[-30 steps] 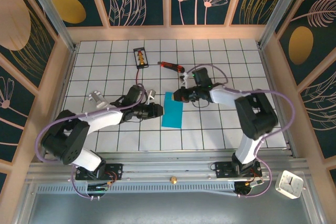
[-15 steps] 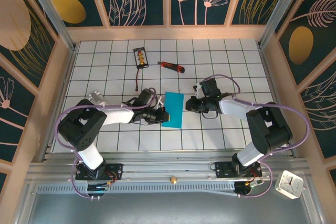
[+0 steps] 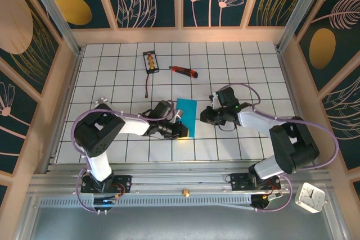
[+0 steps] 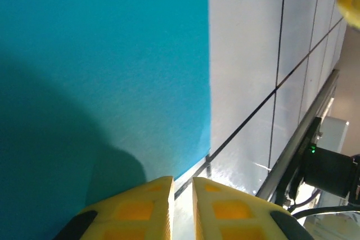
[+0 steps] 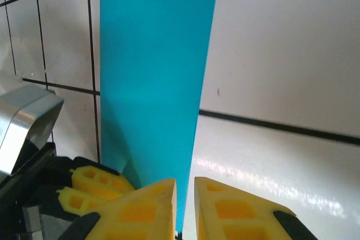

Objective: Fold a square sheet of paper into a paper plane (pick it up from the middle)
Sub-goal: Fold the triangle a second time at the center of the table.

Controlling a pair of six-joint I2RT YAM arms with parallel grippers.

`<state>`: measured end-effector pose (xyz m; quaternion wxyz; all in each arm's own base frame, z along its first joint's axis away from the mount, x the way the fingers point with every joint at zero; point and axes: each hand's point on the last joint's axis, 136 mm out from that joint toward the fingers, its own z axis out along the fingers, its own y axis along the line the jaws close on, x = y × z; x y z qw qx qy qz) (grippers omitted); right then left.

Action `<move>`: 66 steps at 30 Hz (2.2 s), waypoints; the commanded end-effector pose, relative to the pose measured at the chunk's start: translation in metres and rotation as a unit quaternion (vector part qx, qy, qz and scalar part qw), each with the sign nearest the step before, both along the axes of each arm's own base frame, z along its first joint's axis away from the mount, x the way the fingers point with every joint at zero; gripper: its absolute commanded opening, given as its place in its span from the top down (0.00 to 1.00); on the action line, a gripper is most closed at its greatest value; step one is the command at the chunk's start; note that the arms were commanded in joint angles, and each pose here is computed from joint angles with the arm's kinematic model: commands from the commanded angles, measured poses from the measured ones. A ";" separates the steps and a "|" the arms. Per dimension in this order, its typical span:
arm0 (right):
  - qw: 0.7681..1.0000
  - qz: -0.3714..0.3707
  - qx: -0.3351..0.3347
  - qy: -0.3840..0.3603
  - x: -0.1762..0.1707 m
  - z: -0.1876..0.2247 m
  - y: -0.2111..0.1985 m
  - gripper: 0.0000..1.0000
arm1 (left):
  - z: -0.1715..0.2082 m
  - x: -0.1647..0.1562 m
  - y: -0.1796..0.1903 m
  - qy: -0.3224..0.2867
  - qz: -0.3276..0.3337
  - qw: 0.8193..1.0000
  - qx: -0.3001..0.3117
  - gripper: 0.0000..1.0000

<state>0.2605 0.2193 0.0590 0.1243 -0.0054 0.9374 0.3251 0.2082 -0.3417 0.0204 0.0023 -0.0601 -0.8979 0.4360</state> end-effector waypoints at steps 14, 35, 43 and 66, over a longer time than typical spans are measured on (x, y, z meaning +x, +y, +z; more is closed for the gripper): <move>0.998 -0.045 0.033 0.008 -0.041 -0.007 0.031 0.74 | -0.006 0.046 0.045 -0.070 0.059 0.989 0.117 0.97; 0.998 -0.053 -0.023 0.040 -0.056 -0.044 0.042 0.69 | -0.035 0.025 0.060 -0.043 0.050 0.988 0.138 1.00; 0.999 -0.042 0.003 0.026 -0.049 -0.037 0.055 0.70 | -0.037 0.022 0.060 -0.038 0.047 0.989 0.137 1.00; 0.998 -0.031 0.056 -0.005 -0.038 -0.017 0.068 0.68 | -0.042 0.017 0.064 -0.031 0.043 0.988 0.143 1.00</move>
